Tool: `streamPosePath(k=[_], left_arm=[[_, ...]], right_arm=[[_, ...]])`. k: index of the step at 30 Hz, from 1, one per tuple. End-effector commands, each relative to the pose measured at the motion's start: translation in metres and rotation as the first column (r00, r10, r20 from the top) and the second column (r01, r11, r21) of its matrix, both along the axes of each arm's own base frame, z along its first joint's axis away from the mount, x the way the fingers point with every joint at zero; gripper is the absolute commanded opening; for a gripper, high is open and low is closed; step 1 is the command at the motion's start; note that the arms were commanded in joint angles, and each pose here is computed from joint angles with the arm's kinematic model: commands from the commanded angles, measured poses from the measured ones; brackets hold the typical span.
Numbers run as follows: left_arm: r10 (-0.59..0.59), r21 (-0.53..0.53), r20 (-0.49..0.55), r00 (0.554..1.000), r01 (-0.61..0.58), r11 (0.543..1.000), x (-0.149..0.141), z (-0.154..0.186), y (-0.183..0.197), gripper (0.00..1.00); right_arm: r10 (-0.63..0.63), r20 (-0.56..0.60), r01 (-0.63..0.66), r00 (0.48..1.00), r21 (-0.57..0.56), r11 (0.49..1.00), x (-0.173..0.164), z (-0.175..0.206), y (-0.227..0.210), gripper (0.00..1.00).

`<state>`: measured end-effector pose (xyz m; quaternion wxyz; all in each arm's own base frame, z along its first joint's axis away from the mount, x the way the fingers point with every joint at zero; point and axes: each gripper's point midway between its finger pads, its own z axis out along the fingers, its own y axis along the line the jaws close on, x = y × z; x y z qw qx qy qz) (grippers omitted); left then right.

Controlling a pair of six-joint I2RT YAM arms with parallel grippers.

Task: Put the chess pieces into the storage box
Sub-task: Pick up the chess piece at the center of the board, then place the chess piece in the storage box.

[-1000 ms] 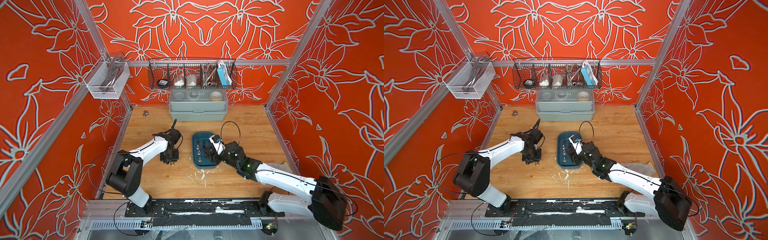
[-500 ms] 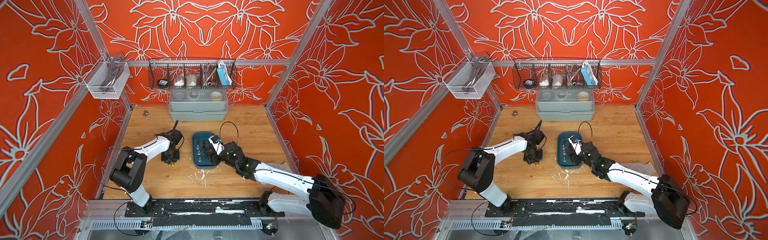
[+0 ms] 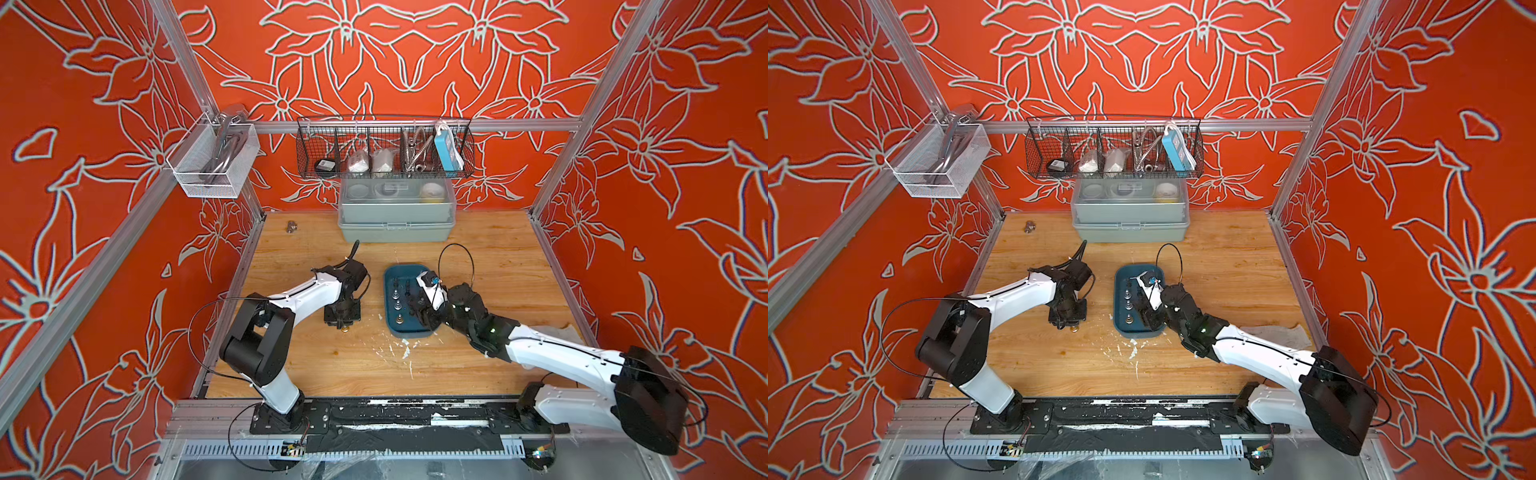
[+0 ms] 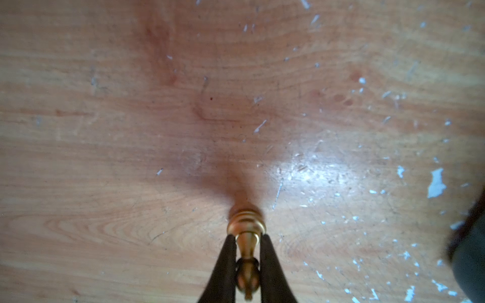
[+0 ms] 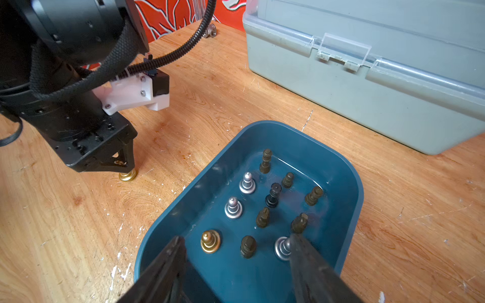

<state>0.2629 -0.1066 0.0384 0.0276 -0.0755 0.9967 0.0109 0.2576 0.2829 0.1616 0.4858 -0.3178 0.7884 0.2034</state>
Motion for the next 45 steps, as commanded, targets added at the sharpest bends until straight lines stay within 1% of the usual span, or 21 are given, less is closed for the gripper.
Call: streamPosePath(k=[1,6,13,16,19,21,23,25,26,28,30,32,34,38,40,43,45], left_arm=[[0.005,0.021,-0.022,1.000,-0.005,1.000,-0.006,-0.007,0.003,0.13],[-0.006,0.024,-0.011,1.000,0.007,1.000,-0.006,-0.005,0.004,0.11],[-0.033,0.006,0.058,0.998,0.033,0.999,0.000,0.017,-0.002,0.10],[-0.049,0.009,0.089,0.995,0.049,0.999,0.001,0.032,-0.006,0.10],[-0.067,0.008,0.138,0.988,0.067,0.998,0.005,0.054,-0.010,0.09],[-0.078,-0.001,0.170,0.982,0.079,0.997,0.009,0.072,-0.014,0.09],[-0.094,-0.006,0.207,0.974,0.097,0.995,0.012,0.091,-0.021,0.10],[-0.129,-0.005,0.246,0.961,0.134,0.991,0.015,0.110,-0.032,0.10],[-0.147,-0.006,0.266,0.953,0.154,0.988,0.017,0.121,-0.040,0.10],[-0.186,-0.020,0.296,0.937,0.200,0.979,0.020,0.137,-0.059,0.10],[-0.236,-0.031,0.326,0.915,0.260,0.965,0.023,0.153,-0.083,0.10],[-0.287,-0.032,0.345,0.893,0.317,0.948,0.025,0.162,-0.107,0.10],[-0.333,-0.036,0.353,0.874,0.368,0.929,0.028,0.166,-0.130,0.10],[-0.411,-0.038,0.349,0.842,0.451,0.892,0.039,0.156,-0.173,0.10],[-0.442,-0.045,0.339,0.830,0.484,0.874,0.042,0.148,-0.192,0.09],[-0.473,-0.064,0.321,0.821,0.517,0.854,0.046,0.132,-0.215,0.09],[-0.484,-0.083,0.297,0.823,0.527,0.846,0.046,0.120,-0.225,0.09]], right_arm=[[-0.014,0.014,0.014,1.000,0.004,1.000,0.004,0.008,0.003,0.67],[-0.017,0.013,0.017,1.000,0.004,1.000,0.003,0.007,0.002,0.67],[-0.050,0.020,0.049,0.999,0.025,0.998,0.005,0.015,-0.003,0.67],[-0.093,0.021,0.092,0.995,0.034,0.995,0.007,0.025,-0.011,0.66],[-0.137,0.017,0.136,0.990,0.054,0.989,0.007,0.039,-0.021,0.67],[-0.190,0.009,0.189,0.982,0.073,0.979,0.009,0.050,-0.034,0.68],[-0.248,-0.022,0.249,0.969,0.084,0.965,0.012,0.056,-0.049,0.70],[-0.304,-0.089,0.312,0.948,0.086,0.946,0.016,0.054,-0.067,0.71],[-0.338,-0.143,0.352,0.930,0.086,0.932,0.018,0.051,-0.078,0.72],[-0.385,-0.265,0.422,0.884,0.095,0.902,0.021,0.042,-0.100,0.71],[-0.440,-0.360,0.493,0.823,0.068,0.867,0.022,0.031,-0.123,0.71],[-0.470,-0.391,0.522,0.791,0.030,0.853,0.021,0.026,-0.137,0.71],[-0.493,-0.401,0.535,0.772,-0.006,0.845,0.019,0.020,-0.146,0.71],[-0.500,-0.385,0.533,0.776,-0.024,0.846,0.017,0.011,-0.152,0.71],[-0.477,-0.363,0.508,0.800,-0.013,0.862,0.015,0.007,-0.150,0.71],[-0.424,-0.324,0.462,0.845,0.046,0.886,0.011,0.006,-0.145,0.71],[-0.406,-0.317,0.452,0.857,0.084,0.888,0.006,0.007,-0.143,0.71]])
